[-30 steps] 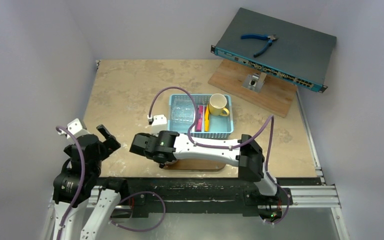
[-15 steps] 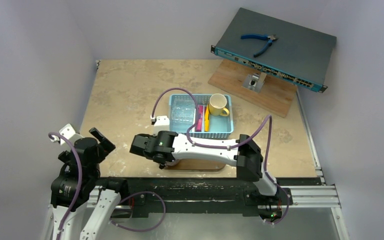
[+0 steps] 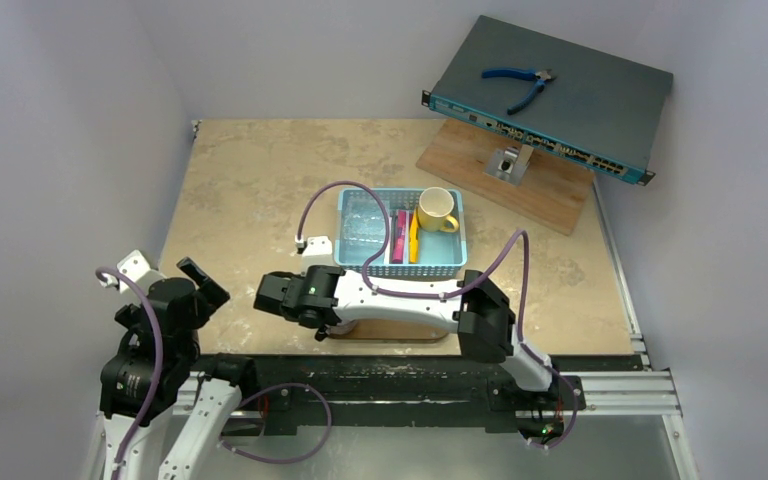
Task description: Prepare toiletry sets of a toothbrush and toothpaste on the tray
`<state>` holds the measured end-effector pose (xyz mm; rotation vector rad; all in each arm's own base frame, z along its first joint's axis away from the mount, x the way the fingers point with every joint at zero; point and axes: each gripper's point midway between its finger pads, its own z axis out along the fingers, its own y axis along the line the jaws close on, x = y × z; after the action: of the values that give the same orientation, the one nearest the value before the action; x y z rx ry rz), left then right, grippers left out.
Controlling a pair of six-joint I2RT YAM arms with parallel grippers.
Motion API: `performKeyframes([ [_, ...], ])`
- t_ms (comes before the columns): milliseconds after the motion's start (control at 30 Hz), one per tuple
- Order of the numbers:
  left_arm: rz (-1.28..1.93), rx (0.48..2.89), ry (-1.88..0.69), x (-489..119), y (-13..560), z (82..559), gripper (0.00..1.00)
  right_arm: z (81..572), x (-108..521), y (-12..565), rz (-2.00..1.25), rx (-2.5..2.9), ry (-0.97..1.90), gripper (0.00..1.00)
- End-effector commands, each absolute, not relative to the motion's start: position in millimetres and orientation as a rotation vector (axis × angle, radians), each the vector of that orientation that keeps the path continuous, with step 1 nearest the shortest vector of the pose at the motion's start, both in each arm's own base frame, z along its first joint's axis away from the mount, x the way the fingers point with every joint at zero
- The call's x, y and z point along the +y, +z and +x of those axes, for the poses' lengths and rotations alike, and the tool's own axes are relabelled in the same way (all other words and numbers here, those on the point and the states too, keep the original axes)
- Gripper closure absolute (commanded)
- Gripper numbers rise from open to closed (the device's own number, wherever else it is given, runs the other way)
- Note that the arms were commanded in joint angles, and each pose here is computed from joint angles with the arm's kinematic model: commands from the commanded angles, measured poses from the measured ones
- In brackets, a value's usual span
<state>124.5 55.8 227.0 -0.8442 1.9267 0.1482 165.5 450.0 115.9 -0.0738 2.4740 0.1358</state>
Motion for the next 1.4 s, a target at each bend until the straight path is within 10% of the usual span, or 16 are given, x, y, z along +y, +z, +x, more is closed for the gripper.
performKeyframes([
  [0, -0.866, 1.864, 0.128, 58.9, 241.2, 123.9, 0.04, 171.9, 461.6, 147.6, -0.015, 2.418, 0.234, 1.00],
  [1367, -0.845, 1.893, 0.135, 56.3, 239.1, 127.7, 0.05, 167.6, 464.2, 157.6, -0.081, 2.418, 0.301, 0.80],
])
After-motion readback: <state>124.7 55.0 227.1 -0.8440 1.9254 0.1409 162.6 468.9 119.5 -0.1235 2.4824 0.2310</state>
